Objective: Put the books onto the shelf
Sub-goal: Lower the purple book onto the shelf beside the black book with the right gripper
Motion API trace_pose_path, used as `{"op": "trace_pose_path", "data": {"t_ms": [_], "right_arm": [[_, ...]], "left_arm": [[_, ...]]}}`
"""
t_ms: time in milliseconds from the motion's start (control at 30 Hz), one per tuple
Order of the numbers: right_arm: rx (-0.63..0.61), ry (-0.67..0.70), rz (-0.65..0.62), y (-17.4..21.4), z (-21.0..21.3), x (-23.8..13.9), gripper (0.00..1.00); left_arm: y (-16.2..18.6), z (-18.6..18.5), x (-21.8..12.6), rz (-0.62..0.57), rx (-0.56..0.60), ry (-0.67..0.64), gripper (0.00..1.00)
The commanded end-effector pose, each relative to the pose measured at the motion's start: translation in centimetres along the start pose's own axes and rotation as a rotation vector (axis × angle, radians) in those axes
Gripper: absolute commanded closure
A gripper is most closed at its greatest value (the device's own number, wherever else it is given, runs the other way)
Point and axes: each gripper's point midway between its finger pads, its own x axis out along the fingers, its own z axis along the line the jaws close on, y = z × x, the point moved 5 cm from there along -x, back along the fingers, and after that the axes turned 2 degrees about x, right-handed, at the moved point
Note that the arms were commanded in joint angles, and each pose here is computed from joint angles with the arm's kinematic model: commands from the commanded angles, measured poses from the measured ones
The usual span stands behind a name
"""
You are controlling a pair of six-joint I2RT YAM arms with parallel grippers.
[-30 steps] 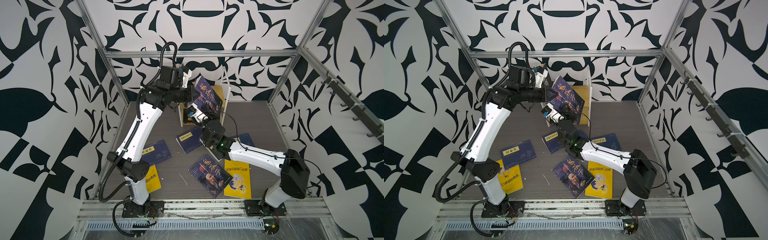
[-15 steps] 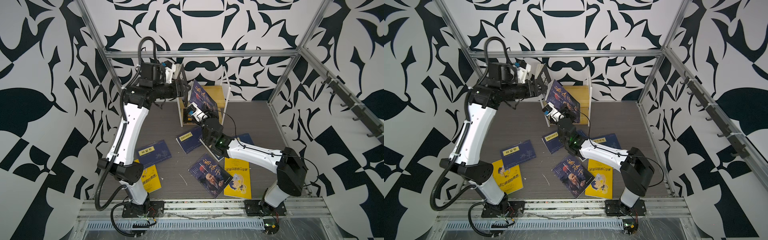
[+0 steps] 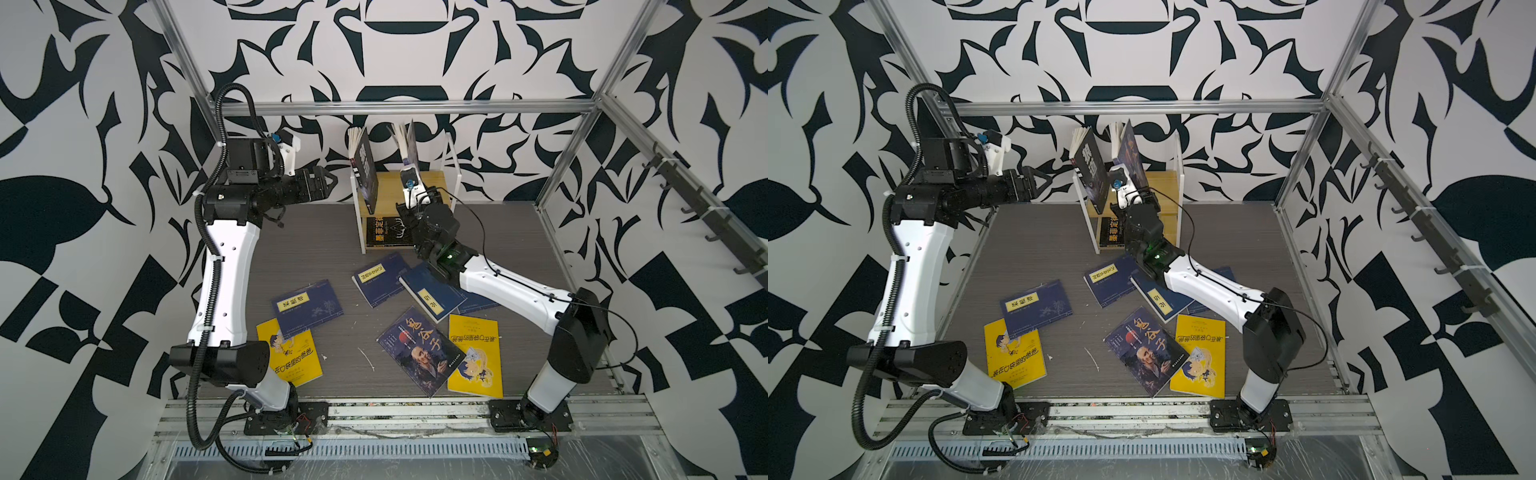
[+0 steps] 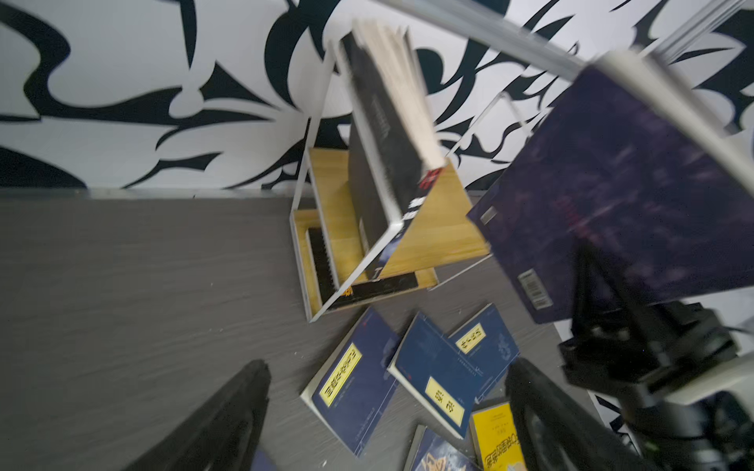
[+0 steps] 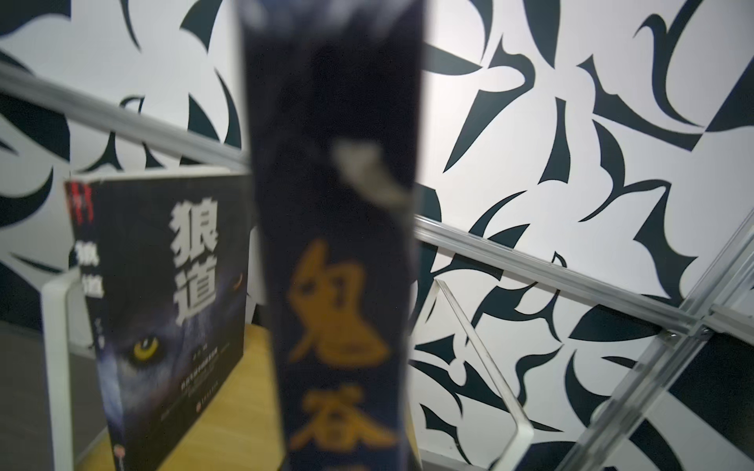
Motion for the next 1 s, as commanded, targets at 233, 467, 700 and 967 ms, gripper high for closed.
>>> {"op": "trace_pose_path", "data": {"t_ms": [233,467,700,967], "right_arm": [[0.373,-0.041,-0.185,-3.6,1.8,4.6,1.0],[0.445,-0.036,-0.146,-1.8,3.1,6.6,1.0],[0.459,0.003,-0.11,-0.7,3.5,7.7,1.0],[0.454,0.009,-0.078,1.3,4.2,8.6,1.0]], "left_arm": [[3.4,3.7,1.6,0.044,-0.187,0.054,0.0],[4.3,4.9,2.3,0.067,-0.154,-0.002,0.0],[4.3,5.0,2.3,0.068,-0.145,-0.014,0.0],[4.3,5.0,2.2,0.066,-0.14,-0.023,0.0]]}}
